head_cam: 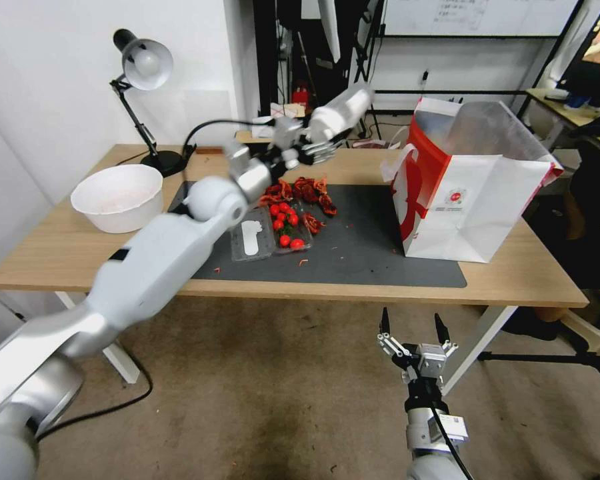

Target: Pick up the trash from the table and place it into the takeout bag.

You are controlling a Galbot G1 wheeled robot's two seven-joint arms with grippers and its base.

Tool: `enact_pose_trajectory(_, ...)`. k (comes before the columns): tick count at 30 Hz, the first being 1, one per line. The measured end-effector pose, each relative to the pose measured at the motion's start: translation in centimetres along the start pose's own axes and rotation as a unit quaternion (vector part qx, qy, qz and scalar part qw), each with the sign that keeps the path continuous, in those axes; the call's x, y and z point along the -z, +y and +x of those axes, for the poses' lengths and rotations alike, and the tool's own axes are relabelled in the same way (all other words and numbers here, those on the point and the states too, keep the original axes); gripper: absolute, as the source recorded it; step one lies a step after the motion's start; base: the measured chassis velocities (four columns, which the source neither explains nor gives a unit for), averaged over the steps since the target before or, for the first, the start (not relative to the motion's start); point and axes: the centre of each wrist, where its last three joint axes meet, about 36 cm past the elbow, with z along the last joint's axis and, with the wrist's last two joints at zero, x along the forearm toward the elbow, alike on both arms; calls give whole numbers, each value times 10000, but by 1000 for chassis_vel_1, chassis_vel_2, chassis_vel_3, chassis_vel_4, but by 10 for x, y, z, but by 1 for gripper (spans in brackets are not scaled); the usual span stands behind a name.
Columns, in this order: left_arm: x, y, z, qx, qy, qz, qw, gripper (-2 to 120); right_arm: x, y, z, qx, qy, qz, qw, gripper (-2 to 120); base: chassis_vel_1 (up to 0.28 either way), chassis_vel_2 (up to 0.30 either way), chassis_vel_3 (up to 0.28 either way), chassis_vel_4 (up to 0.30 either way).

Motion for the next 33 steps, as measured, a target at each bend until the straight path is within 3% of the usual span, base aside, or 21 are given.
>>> enact_pose_trajectory(8,8,-16,-55,-324,36,-45,9995,71,0,-3,-2,-21,-25,34,10000,100,0,0,0,0)
enact_pose_trajectory(10,8,-16,-57,-334,37,-45,9994,71,0,-3,-3,-21,-25,35,10000,100,0,0,0,0)
enact_pose_trajectory(12,12,-28,-81,-497,33,-44,9987,71,-1,-3,-4,-23,-25,43,10000,100,0,0,0,0)
enact_pose_trajectory(20,16,-56,-124,-774,11,6,9970,71,-1,-2,-5,-31,-25,35,10000,100,0,0,0,0)
enact_pose_trajectory(31,-4,-83,-154,-975,223,57,9950,71,-2,-1,-5,-59,-12,14,10000,100,0,0,0,0)
enact_pose_trajectory(33,-10,-84,-158,-954,268,19,9951,81,-2,-2,-5,-65,-16,9,10000,100,0,0,0,0)
